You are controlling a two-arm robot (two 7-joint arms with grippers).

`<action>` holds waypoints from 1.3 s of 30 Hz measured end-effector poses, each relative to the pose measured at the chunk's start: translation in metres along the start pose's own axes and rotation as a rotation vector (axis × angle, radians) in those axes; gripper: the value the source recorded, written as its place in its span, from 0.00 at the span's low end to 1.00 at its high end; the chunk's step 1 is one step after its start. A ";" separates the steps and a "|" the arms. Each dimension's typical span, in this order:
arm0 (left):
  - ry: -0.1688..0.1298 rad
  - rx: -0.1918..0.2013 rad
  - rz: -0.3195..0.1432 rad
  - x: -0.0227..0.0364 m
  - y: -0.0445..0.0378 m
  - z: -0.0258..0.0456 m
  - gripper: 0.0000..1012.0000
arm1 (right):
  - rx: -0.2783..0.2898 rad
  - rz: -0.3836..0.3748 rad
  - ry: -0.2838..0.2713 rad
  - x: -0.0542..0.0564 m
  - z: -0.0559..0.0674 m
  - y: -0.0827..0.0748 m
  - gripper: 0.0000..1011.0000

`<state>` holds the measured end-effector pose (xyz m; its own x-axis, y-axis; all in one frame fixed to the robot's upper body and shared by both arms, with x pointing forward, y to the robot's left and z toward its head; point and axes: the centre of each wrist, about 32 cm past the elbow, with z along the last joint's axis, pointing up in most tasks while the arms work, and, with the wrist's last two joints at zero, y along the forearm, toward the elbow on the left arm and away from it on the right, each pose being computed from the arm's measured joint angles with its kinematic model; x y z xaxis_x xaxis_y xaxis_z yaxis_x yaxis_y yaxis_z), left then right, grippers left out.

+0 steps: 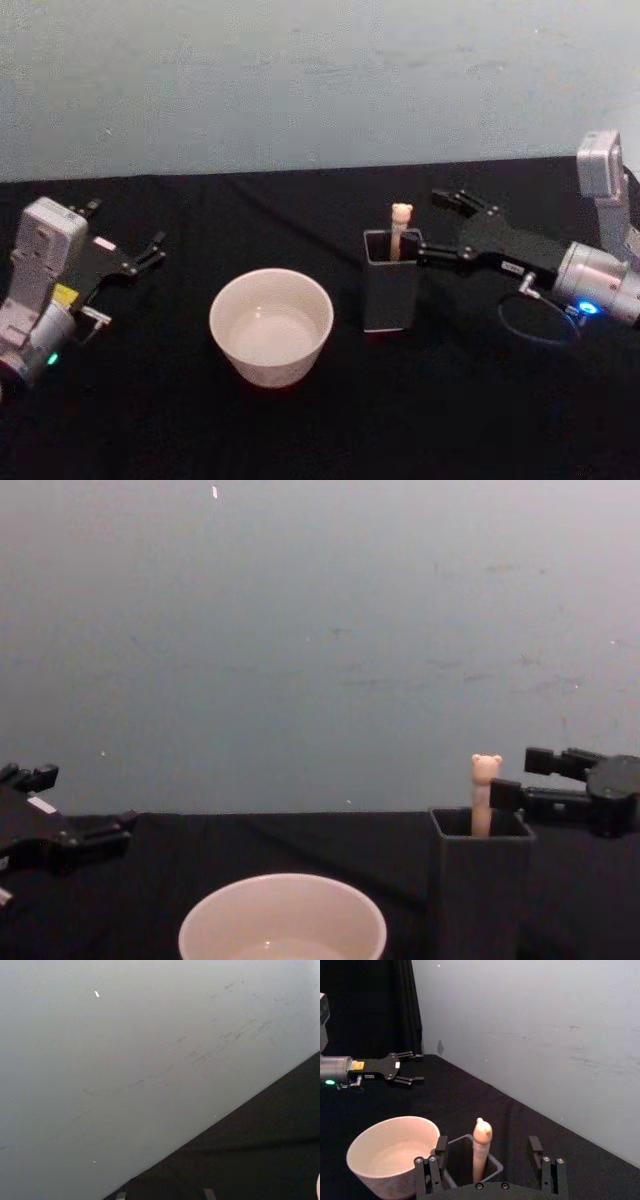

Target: Pick up the stirring spoon with one hand, stir inside the cup, then place it back in its original position.

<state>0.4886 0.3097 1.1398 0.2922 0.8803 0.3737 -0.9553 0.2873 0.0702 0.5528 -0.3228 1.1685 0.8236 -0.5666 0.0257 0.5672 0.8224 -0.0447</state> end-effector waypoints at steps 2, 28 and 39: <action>0.000 0.000 0.000 0.0000 0.0000 0.0000 0.99 | 0.001 0.007 0.003 0.003 -0.001 0.004 0.99; 0.000 0.000 0.000 0.0000 0.0000 0.0000 0.99 | -0.003 0.059 0.010 0.007 -0.002 0.025 0.99; 0.000 0.000 0.000 0.0000 0.0000 0.0000 0.99 | -0.005 0.076 0.012 0.004 -0.003 0.027 0.99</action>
<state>0.4886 0.3097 1.1398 0.2923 0.8803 0.3738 -0.9553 0.2873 0.0702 0.5718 -0.3029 1.1648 0.8644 -0.5027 0.0104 0.5026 0.8630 -0.0515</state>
